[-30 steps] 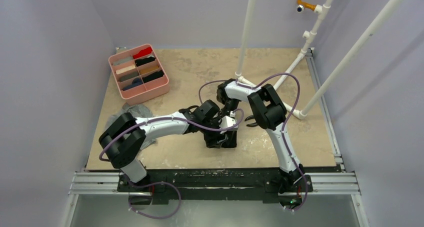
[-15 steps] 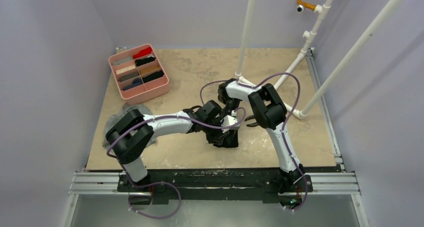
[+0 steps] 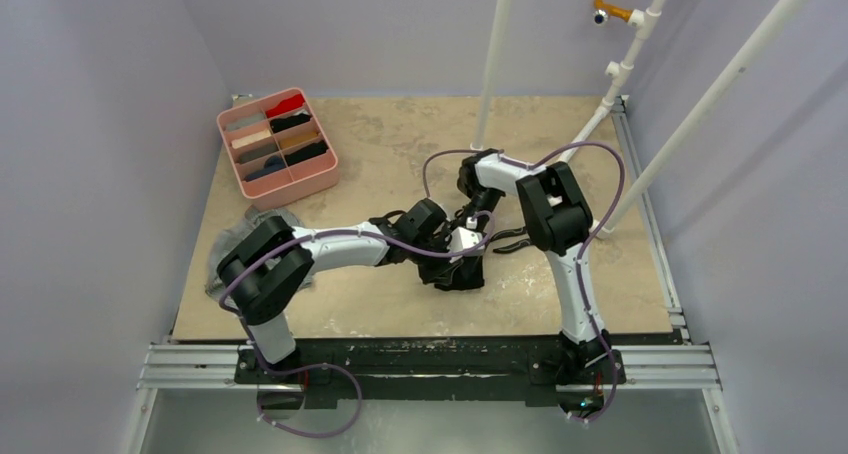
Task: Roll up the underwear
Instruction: Roll the underwear to the center of the board.
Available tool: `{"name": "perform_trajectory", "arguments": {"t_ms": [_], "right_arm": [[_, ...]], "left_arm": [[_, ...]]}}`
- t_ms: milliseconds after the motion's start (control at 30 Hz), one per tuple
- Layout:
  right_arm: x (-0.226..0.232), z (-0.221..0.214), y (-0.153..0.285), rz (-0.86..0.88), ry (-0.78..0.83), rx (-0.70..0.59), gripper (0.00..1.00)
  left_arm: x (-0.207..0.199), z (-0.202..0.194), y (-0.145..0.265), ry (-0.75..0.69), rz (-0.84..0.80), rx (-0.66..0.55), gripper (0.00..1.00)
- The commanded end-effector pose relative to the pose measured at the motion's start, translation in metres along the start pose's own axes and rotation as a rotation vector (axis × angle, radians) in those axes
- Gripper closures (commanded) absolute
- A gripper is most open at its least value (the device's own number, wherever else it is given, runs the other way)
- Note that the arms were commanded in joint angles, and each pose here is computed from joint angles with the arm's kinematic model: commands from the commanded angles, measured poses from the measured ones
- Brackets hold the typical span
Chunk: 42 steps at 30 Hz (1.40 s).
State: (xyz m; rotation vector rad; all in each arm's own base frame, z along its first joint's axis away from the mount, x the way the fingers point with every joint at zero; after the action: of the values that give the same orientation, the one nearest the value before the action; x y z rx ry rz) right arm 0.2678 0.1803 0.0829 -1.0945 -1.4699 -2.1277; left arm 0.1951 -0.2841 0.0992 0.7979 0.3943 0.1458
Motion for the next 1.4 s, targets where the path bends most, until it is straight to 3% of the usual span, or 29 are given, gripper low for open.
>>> {"name": "perform_trajectory", "arguments": {"t_ms": [0, 633, 933, 1367], "right_arm": [[-0.037, 0.012, 0.011, -0.23, 0.229, -0.056, 0.51], [-0.029, -0.007, 0.051, -0.262, 0.184, -0.21, 0.52], [-0.027, -0.02, 0.078, -0.214, 0.184, -0.344, 0.53], [0.004, -0.03, 0.103, -0.387, 0.191, -0.489, 0.55]], "left_arm": [[0.003, -0.02, -0.012, 0.029, 0.005, 0.093, 1.0], [0.002, -0.029, -0.011, 0.052, 0.014, 0.128, 1.0], [0.006, -0.028, -0.011, 0.085, 0.042, 0.145, 1.0], [0.036, -0.029, 0.002, 0.352, -0.092, 0.121, 1.0]]}}
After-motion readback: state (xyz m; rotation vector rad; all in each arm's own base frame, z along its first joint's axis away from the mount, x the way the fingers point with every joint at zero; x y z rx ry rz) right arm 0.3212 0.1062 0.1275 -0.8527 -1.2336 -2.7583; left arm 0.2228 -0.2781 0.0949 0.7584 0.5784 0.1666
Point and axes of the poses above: each gripper's point midway between its finger pads, its own y axis back along the fingers, its own x axis along the line the jaws close on, z = x × y, the point moved 9 cm from there along y, back along the fingers, and after that the axes turned 11 degrees about y, right-handed, at the moved point
